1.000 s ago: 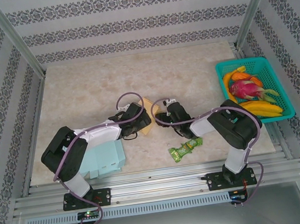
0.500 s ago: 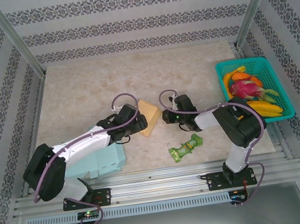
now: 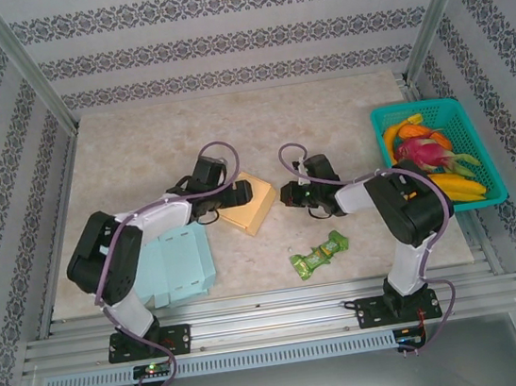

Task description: Fold the paper box

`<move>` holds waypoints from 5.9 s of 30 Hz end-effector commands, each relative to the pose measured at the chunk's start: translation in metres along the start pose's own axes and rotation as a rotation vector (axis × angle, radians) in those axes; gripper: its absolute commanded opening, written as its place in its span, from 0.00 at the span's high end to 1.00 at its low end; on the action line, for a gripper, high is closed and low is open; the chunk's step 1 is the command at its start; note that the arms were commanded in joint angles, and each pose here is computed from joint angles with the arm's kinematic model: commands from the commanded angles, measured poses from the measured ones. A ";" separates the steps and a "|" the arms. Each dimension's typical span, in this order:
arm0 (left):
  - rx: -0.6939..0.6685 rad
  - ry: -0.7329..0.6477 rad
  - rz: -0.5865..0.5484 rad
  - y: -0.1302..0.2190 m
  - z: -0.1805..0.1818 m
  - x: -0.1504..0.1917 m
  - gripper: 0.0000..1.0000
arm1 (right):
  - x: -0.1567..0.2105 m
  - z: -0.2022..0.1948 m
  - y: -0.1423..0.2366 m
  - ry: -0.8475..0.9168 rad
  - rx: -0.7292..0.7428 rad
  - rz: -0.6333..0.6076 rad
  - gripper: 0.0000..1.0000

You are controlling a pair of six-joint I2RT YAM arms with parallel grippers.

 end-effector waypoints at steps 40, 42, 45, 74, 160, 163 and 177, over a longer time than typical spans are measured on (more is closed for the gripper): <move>0.082 0.167 -0.078 -0.012 0.007 0.007 0.09 | 0.005 0.001 0.026 0.007 -0.032 0.010 0.98; 0.095 0.178 -0.088 -0.003 0.006 0.010 0.08 | 0.011 0.000 0.032 0.011 -0.030 0.015 0.98; 0.095 0.189 -0.085 0.008 0.007 0.017 0.07 | 0.023 0.001 0.036 0.023 -0.035 0.039 0.97; 0.008 0.113 -0.022 0.024 -0.029 0.081 0.08 | 0.089 0.022 0.004 0.106 -0.064 0.212 0.96; -0.049 0.085 -0.298 -0.026 -0.109 -0.042 0.19 | -0.040 0.047 0.049 0.324 0.070 -0.265 0.61; -0.014 0.056 -0.295 -0.045 -0.118 -0.059 0.19 | -0.049 0.045 0.058 0.311 0.090 -0.332 0.61; 0.027 -0.079 -0.323 -0.113 -0.149 -0.114 0.19 | -0.101 0.015 0.041 0.282 0.127 -0.462 0.60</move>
Point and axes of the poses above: each hand's point on the last joint's axis, 136 mm out from that joint toward the fingers, its own y axis back along the fingers, its own z axis along the line the jaws close on, x = y × z, the point moved 9 cm from there along y, back along the fingers, and after that the axes turned 8 degrees about -y, right-handed, at the moved point
